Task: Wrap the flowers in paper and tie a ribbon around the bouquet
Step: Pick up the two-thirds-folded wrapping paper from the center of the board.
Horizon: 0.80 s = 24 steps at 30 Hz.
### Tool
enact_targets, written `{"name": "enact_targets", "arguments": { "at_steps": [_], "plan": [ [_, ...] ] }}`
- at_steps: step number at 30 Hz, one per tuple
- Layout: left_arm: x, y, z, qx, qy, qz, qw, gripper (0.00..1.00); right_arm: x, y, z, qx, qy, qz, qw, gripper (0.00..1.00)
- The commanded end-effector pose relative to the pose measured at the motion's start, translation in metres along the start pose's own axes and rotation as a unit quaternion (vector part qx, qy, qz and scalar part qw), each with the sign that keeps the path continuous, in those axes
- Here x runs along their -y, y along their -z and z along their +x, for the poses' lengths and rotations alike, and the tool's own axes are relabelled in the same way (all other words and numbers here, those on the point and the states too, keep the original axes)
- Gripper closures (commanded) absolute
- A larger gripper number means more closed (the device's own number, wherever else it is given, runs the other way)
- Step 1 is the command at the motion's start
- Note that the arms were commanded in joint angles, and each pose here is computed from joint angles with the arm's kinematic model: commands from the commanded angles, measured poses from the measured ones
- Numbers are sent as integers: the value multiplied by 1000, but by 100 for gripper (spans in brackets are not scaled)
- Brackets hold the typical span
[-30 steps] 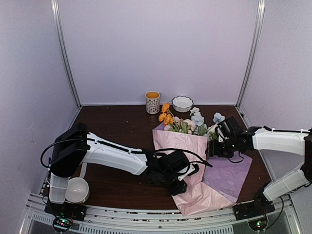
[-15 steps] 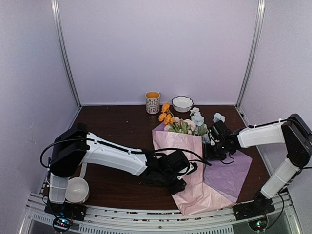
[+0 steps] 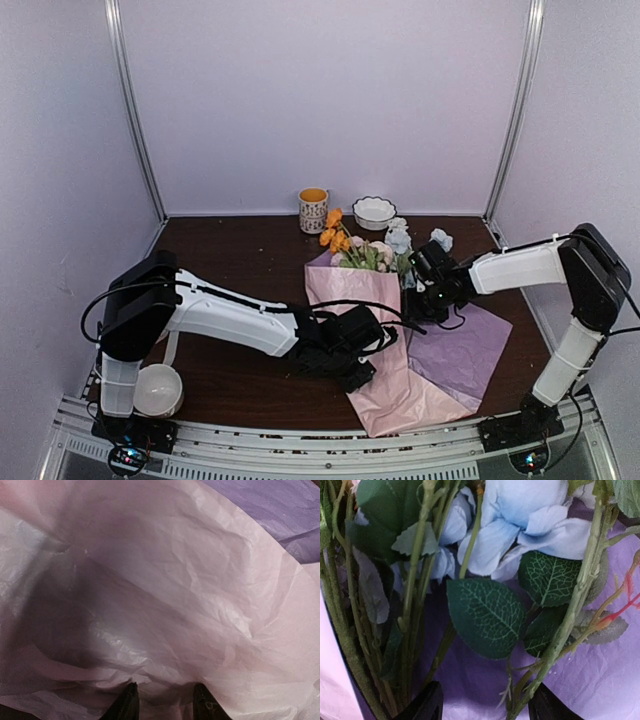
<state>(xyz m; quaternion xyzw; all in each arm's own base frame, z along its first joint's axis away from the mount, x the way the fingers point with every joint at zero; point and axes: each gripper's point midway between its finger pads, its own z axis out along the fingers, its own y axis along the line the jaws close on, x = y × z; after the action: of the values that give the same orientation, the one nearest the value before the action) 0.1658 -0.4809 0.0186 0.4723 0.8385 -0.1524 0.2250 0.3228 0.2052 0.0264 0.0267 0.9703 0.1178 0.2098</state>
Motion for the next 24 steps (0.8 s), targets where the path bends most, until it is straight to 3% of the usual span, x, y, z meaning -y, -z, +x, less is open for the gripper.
{"name": "enact_targets", "arguments": {
  "at_steps": [1,9,14,17,19,24],
  "plan": [
    [-29,-16,51,-80,-7,-39,996,59,-3,22,-3,-1,15,8,1000,41],
    [-25,-16,50,-79,-3,-26,997,59,-10,66,-15,-3,42,7,999,36],
    [-22,-15,51,-81,5,-20,996,59,34,106,0,5,38,85,996,25],
    [-18,-15,49,-80,4,-9,997,59,62,121,26,-5,-4,119,993,20],
    [-18,-16,50,-82,6,-8,997,59,69,121,55,-44,-24,116,992,20],
    [-19,-15,50,-82,8,-10,997,59,35,127,135,-115,-55,33,991,23]
  ]
}}
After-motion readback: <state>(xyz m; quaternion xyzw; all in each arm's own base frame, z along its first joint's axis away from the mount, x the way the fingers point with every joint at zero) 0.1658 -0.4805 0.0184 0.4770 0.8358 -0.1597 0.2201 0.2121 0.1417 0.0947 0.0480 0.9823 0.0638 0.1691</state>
